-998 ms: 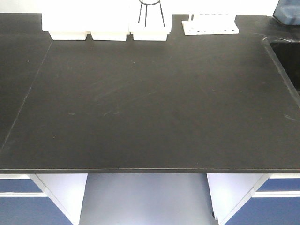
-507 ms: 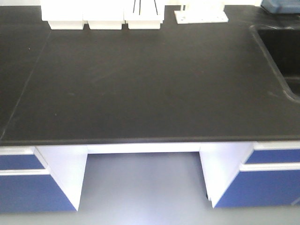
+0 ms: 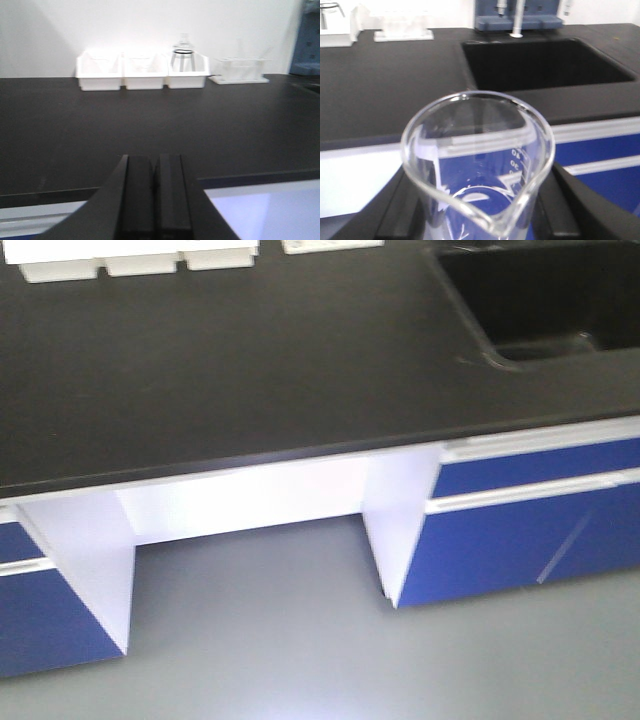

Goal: Grab beaker and place in storage area
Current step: 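Drive the base to the other bench holding the beaker in the right gripper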

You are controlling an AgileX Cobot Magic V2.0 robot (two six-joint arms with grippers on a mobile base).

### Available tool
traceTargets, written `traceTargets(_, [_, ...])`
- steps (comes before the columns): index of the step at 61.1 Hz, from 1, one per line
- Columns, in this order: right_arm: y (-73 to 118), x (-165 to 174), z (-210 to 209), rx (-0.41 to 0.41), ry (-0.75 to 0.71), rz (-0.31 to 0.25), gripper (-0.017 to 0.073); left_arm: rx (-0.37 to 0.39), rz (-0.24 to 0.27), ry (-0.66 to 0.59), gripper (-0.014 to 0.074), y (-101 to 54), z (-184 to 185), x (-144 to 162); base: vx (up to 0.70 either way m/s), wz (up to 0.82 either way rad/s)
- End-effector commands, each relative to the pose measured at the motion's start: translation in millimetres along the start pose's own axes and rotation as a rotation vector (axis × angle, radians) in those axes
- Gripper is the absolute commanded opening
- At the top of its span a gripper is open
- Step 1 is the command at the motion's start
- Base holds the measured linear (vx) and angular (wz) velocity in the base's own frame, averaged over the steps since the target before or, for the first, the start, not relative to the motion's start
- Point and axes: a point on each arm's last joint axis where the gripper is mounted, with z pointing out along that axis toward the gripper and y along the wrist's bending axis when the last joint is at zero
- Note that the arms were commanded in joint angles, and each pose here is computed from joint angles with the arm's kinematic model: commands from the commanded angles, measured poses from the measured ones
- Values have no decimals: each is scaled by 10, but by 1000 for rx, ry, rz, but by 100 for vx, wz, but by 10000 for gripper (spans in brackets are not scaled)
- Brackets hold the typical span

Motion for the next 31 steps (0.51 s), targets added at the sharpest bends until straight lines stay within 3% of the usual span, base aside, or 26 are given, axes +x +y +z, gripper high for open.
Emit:
traceTargets(1, [1, -152, -24, -1, -99, -15, -1, 29, -11, -77, -8, -17, -5, -10, -31, -53])
traceTargets(14, [1, -152, -24, -1, -99, -15, -1, 29, -11, -77, -8, -17, -5, -10, -29, -66])
traceTargets(31, [1, -152, -24, -1, -99, -15, -1, 29, -11, -77, -8, -17, -5, -10, -25, -89])
